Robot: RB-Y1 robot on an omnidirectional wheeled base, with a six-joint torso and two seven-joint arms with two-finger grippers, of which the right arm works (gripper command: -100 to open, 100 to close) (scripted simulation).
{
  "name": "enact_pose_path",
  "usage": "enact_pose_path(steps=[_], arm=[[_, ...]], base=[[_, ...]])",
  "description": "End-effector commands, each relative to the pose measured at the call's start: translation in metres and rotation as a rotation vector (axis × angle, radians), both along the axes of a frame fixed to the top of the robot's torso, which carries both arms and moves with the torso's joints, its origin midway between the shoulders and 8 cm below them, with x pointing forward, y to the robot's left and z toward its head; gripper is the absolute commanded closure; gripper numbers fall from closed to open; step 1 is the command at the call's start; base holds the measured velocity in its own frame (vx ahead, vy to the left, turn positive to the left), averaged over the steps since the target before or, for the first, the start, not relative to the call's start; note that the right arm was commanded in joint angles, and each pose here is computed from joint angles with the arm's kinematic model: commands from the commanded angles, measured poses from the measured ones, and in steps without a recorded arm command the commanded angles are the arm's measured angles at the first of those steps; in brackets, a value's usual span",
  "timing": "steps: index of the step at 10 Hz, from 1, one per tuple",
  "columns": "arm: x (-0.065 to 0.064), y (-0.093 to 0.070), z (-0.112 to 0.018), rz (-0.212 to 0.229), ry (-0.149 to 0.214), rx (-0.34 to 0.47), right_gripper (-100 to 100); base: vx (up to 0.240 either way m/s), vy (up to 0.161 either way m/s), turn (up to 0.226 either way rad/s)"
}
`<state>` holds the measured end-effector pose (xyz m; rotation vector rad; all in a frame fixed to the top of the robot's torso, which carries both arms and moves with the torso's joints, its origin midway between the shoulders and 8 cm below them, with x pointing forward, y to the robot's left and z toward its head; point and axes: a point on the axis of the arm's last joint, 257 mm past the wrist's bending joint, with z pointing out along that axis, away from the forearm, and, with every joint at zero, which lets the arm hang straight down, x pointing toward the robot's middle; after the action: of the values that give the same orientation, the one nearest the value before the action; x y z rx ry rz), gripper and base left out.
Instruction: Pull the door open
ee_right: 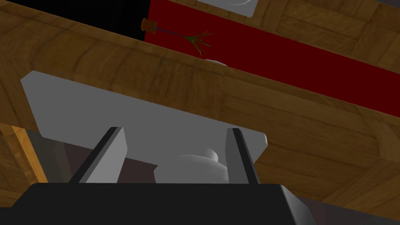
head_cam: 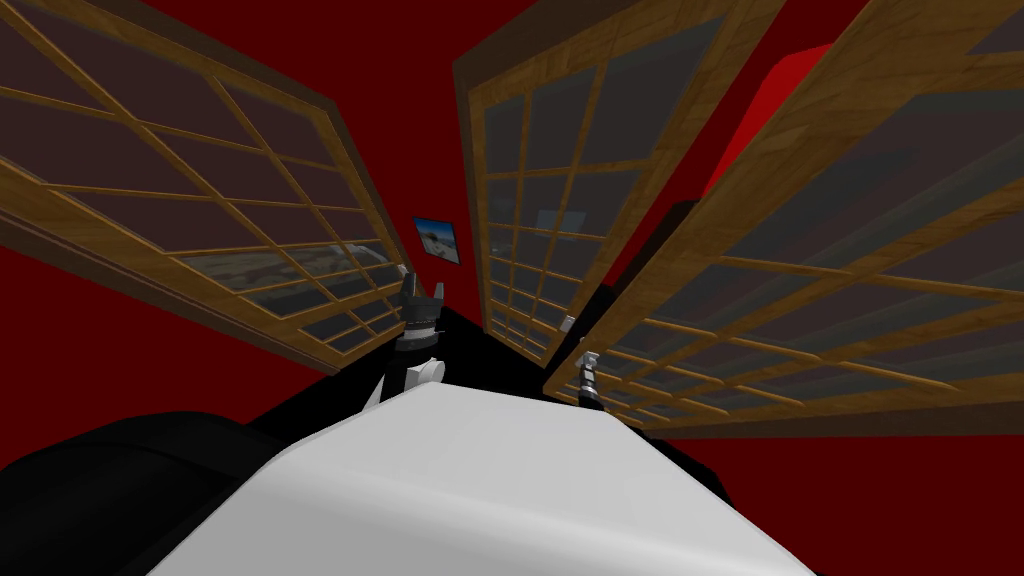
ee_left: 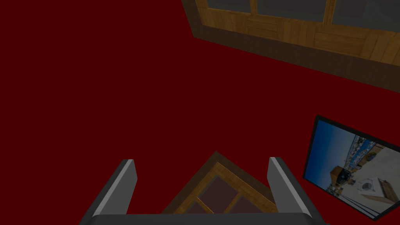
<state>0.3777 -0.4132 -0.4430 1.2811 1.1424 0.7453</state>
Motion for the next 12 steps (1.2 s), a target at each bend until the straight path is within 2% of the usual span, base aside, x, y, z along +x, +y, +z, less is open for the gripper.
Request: enact_pose_path(steps=[1,2,3,6,10,12], arm=[[-0.011,-0.016,-0.004,-0.030,0.023,0.005,100],[-0.015,-0.015,-0.010,-0.032,0.038,0.010,100],[-0.011,-0.018,-0.003,-0.039,0.004,0.046,100],[-0.011,-0.018,-0.003,-0.039,0.004,0.046,100],[-0.008,-0.024,0.001,-0.063,-0.054,0.168,100],[-0.008,-0.024,0.002,-0.062,-0.058,0.170,100]], base=[[-0.020,0.000,-0.012],[-0.003,0.006,0.009],[-0.024,-0.011,0.073],[-0.019,0.000,0.019],[-0.050,-0.020,0.096],[-0.023,-0.008,0.035]])
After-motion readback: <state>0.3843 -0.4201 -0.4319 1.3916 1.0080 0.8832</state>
